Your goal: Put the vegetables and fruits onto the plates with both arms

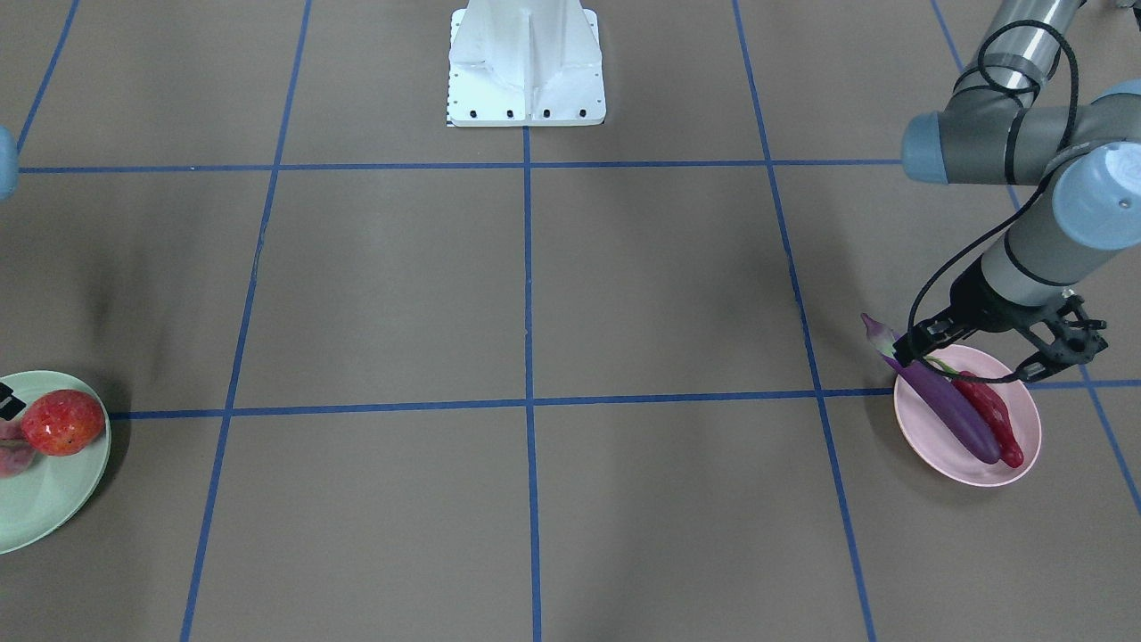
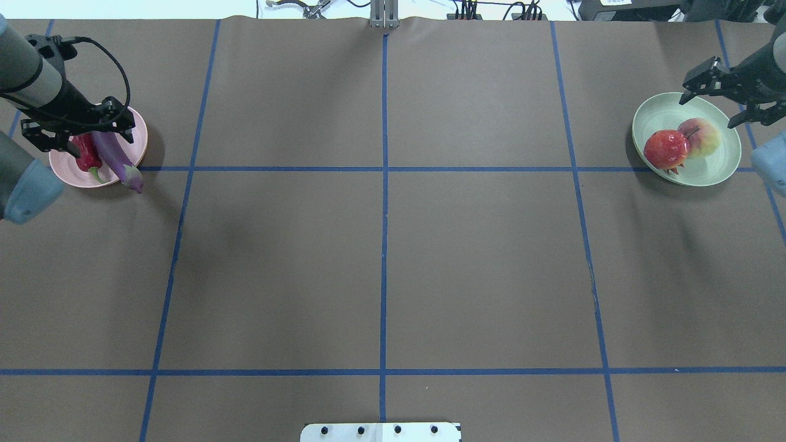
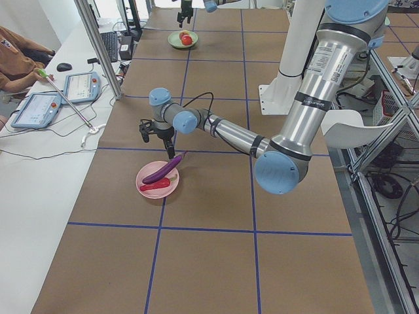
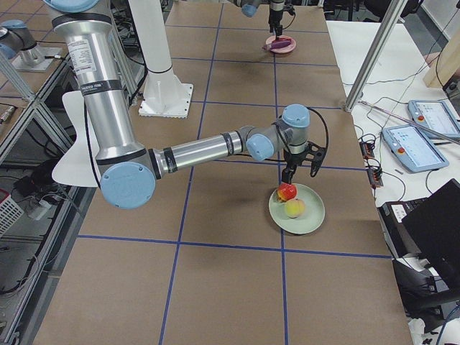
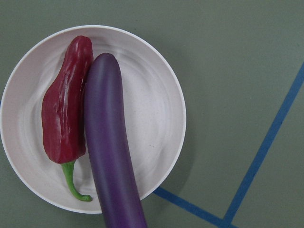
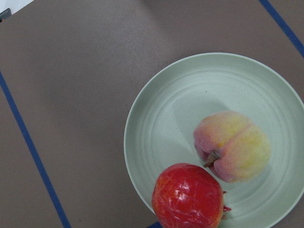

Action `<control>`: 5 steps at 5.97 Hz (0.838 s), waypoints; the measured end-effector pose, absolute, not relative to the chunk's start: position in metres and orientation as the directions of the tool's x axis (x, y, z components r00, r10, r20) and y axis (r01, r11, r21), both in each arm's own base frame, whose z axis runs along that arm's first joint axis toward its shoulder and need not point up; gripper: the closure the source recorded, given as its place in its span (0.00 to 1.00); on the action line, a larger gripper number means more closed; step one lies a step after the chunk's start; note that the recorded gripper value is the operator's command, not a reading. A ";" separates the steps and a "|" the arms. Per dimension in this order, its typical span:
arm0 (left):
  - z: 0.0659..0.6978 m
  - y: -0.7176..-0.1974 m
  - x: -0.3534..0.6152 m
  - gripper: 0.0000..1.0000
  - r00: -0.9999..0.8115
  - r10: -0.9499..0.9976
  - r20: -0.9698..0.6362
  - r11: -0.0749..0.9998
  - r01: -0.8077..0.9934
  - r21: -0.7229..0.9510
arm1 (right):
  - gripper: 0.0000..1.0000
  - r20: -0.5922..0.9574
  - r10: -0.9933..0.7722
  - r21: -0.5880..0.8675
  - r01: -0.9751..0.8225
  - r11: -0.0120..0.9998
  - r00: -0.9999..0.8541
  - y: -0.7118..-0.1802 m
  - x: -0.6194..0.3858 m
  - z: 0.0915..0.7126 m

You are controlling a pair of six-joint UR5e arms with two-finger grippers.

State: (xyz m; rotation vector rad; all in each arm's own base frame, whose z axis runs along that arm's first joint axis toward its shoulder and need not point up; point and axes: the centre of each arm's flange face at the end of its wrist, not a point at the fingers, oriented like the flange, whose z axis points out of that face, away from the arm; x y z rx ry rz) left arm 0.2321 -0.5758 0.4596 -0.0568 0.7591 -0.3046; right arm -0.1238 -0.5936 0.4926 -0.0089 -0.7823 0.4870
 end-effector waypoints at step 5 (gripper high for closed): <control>0.576 -0.505 0.038 0.00 0.692 -0.039 -0.720 0.998 0.064 0.007 | 0.00 0.737 0.109 -0.014 -0.145 0.989 0.667 -0.535 -0.008 0.555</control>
